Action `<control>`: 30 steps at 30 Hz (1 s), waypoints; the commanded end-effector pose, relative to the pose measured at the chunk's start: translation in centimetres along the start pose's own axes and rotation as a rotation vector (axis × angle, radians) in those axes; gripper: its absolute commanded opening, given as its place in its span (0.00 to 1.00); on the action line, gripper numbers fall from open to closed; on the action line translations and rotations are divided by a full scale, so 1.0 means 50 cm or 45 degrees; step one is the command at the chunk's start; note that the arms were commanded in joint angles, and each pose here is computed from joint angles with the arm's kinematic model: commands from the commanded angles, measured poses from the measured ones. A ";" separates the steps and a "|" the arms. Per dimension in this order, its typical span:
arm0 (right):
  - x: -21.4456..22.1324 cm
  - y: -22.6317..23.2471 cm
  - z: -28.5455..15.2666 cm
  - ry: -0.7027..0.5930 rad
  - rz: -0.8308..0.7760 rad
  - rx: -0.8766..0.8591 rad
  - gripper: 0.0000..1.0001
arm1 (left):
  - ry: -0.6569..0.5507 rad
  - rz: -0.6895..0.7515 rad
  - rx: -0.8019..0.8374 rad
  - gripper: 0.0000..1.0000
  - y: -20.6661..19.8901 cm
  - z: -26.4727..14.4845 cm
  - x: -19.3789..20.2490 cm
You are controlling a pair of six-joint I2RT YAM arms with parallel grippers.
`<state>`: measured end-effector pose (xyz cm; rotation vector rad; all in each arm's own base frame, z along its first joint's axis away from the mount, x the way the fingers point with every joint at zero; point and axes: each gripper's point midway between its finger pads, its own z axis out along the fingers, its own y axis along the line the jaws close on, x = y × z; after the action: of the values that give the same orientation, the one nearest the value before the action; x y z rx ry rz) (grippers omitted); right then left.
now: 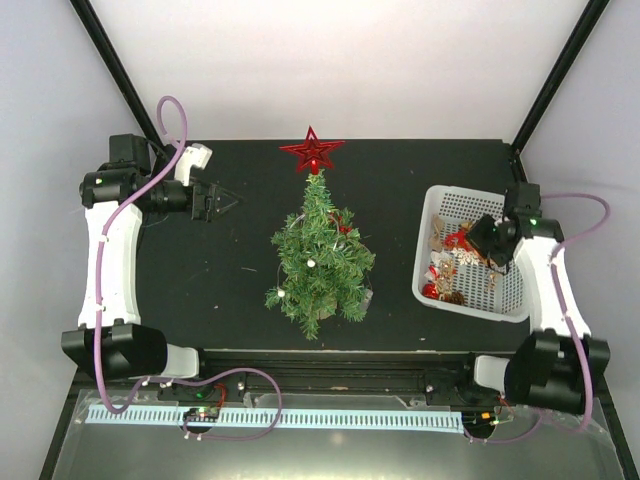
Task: Decorate the small christmas tree
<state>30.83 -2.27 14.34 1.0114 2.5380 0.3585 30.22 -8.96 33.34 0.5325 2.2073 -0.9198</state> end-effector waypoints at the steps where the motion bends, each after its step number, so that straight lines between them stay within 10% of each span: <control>1: 0.064 0.020 -0.078 0.021 -0.121 -0.079 0.01 | -0.020 0.033 0.036 0.99 -0.027 -0.005 -0.002; 18: 0.322 0.254 -0.410 0.028 -0.554 -0.774 0.04 | -0.019 0.066 0.059 0.99 -0.068 -0.006 0.011; 30: 0.519 0.337 -0.431 0.190 -0.923 -0.768 0.04 | -0.040 0.094 0.054 0.99 -0.094 -0.015 0.029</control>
<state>14.35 25.28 33.61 -0.1687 2.4491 0.9779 26.86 -11.07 33.98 0.5916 2.1709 -0.9409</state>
